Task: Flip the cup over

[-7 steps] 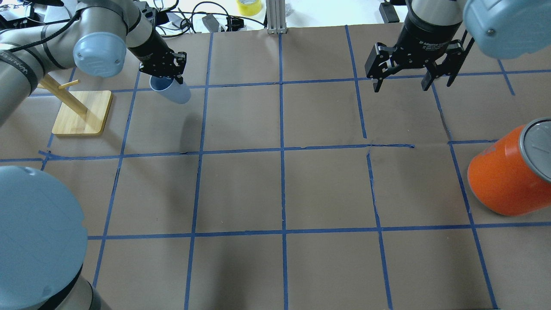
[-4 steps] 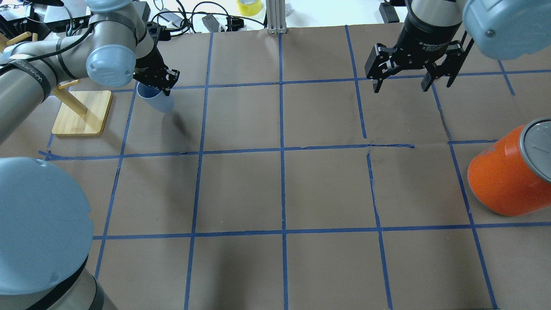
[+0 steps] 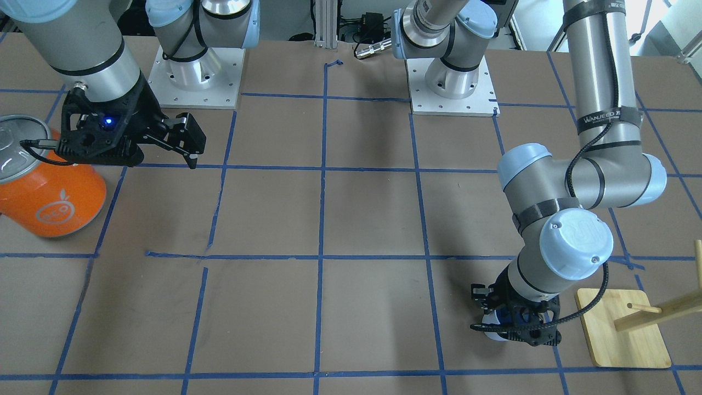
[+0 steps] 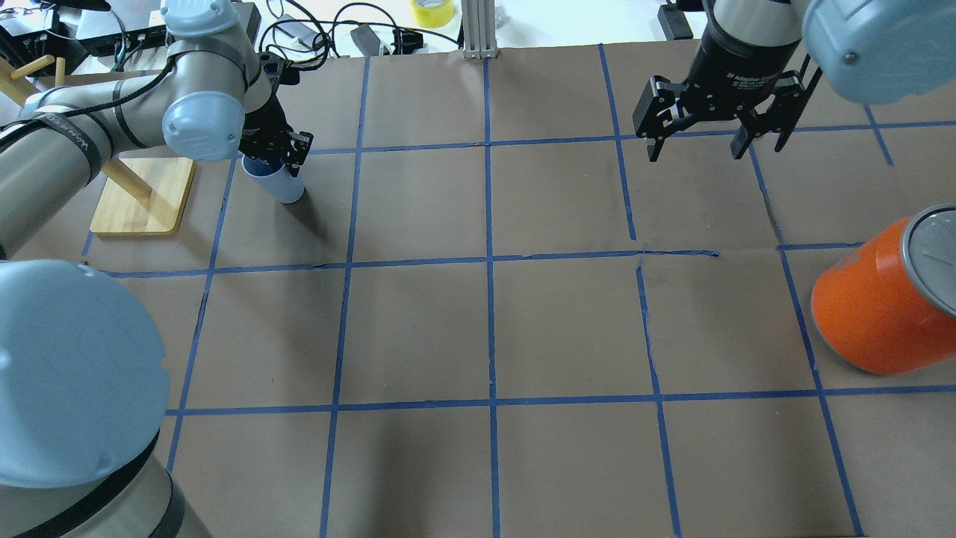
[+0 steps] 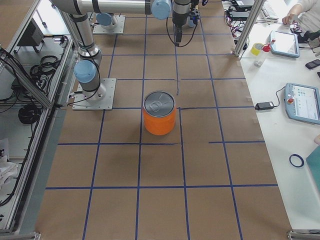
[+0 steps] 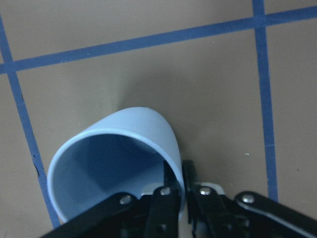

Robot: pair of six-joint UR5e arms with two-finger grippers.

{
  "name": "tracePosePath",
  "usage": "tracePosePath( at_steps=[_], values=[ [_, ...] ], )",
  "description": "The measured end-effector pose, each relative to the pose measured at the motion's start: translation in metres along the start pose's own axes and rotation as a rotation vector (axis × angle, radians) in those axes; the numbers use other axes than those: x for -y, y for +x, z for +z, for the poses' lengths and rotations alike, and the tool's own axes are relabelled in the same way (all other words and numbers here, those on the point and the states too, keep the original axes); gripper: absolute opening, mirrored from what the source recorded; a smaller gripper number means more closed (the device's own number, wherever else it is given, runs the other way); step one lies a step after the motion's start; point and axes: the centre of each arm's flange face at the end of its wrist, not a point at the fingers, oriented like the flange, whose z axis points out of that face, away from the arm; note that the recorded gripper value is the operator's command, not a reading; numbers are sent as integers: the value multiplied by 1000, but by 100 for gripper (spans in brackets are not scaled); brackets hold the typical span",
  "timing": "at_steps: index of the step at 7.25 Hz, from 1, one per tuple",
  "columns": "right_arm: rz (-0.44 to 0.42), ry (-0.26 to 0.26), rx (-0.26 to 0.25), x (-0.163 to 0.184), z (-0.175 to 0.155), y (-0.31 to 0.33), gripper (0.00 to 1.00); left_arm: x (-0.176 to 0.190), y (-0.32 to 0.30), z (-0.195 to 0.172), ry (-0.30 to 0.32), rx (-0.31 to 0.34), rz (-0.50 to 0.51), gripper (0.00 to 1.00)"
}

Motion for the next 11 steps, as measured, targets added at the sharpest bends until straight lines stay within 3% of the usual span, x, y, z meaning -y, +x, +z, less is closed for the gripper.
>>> tracePosePath(
  at_steps=[3,7,9,11],
  values=[
    [1,-2,-1,0,0,1,100,-23,7,-72,1,0,0,100],
    [18,7,-3,-4,-7,4,100,-112,49,-213,57,-71,16,100],
    [22,11,-3,-9,-12,4,100,-168,69,-246,69,-68,27,100],
    [22,12,-3,-12,-14,3,100,-184,72,-254,83,-50,15,100]
  ],
)
